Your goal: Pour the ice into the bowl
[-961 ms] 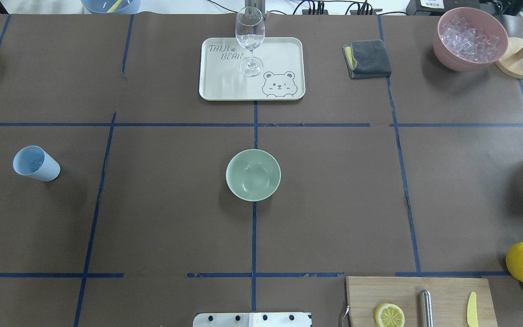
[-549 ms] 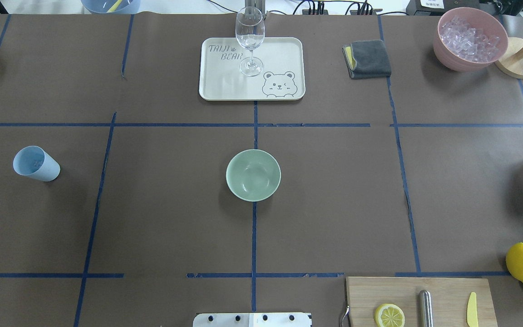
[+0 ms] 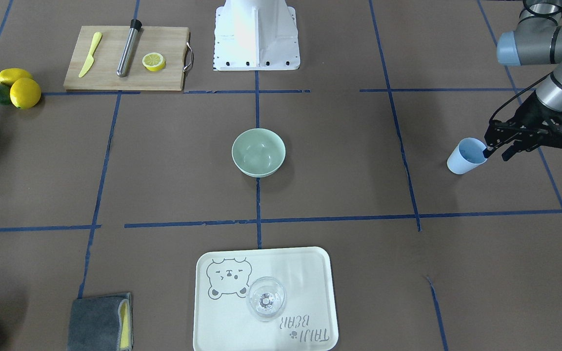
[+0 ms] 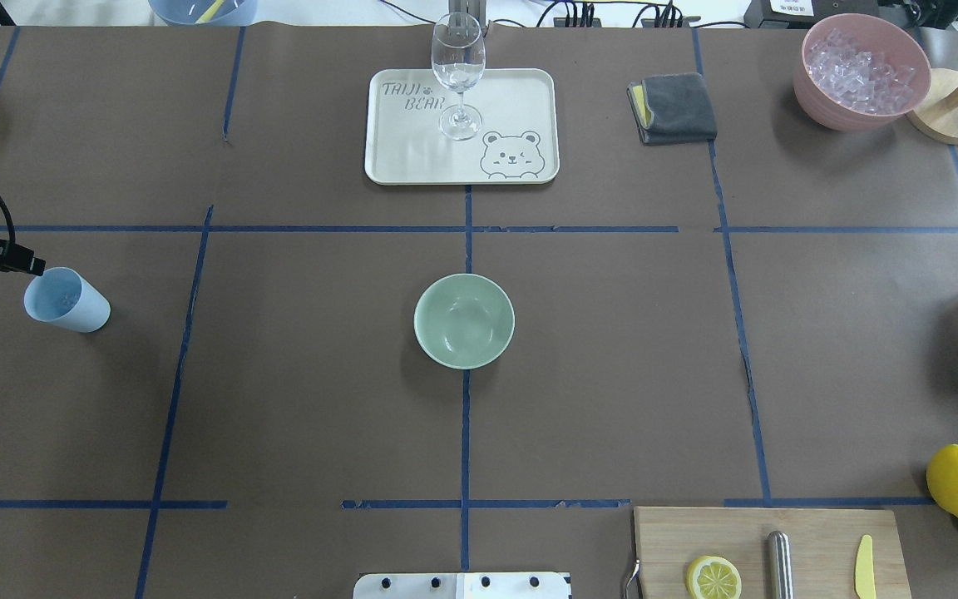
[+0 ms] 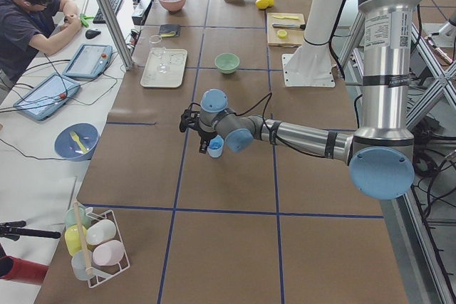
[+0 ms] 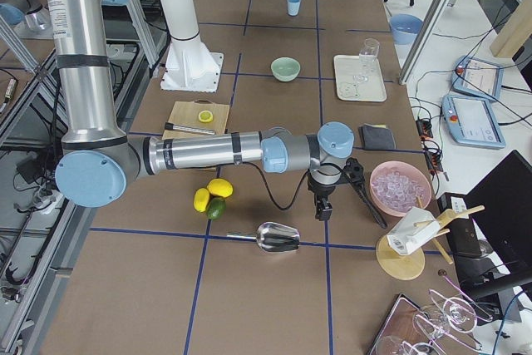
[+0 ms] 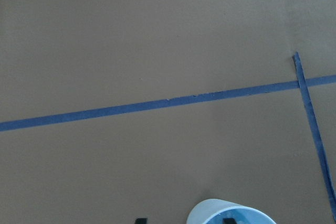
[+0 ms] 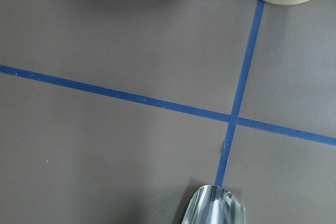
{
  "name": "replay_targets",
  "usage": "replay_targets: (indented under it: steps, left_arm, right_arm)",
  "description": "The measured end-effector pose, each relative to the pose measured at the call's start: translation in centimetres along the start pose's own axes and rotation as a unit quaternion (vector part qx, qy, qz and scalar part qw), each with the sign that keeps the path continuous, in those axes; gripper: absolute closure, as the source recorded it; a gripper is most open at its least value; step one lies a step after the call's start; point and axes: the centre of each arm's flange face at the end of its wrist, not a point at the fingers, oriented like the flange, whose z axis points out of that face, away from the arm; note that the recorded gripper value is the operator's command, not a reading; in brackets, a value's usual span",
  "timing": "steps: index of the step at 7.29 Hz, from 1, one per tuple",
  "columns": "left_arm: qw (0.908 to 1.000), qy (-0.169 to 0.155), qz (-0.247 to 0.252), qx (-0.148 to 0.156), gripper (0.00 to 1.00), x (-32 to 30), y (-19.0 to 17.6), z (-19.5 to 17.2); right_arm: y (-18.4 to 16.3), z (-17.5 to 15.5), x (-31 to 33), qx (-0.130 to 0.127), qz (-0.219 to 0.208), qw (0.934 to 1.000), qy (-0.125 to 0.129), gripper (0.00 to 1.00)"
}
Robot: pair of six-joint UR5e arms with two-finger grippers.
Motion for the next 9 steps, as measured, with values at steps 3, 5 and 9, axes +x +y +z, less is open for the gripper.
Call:
replay_targets:
  steps: [3, 5, 9]
  left_arm:
    - [0.9999, -0.011, 0.002, -0.007, 0.42, 0.3, 0.9, 1.9]
    - [0.9999, -0.003, 0.015, -0.001, 0.11, 0.7, 1.0, 1.3]
    - [0.9896, 0.020, -0.024, 0.140, 0.01, 1.4, 1.9, -3.4]
  right_arm:
    - [-0.1, -0.1, 0.0, 0.001, -0.001, 1.0000, 0.002, 0.00]
    - [0.0, -0.1, 0.0, 0.001, 0.000, 1.0000, 0.002, 0.00]
    - [0.1, 0.1, 0.2, -0.001, 0.001, 1.0000, 0.003, 0.00]
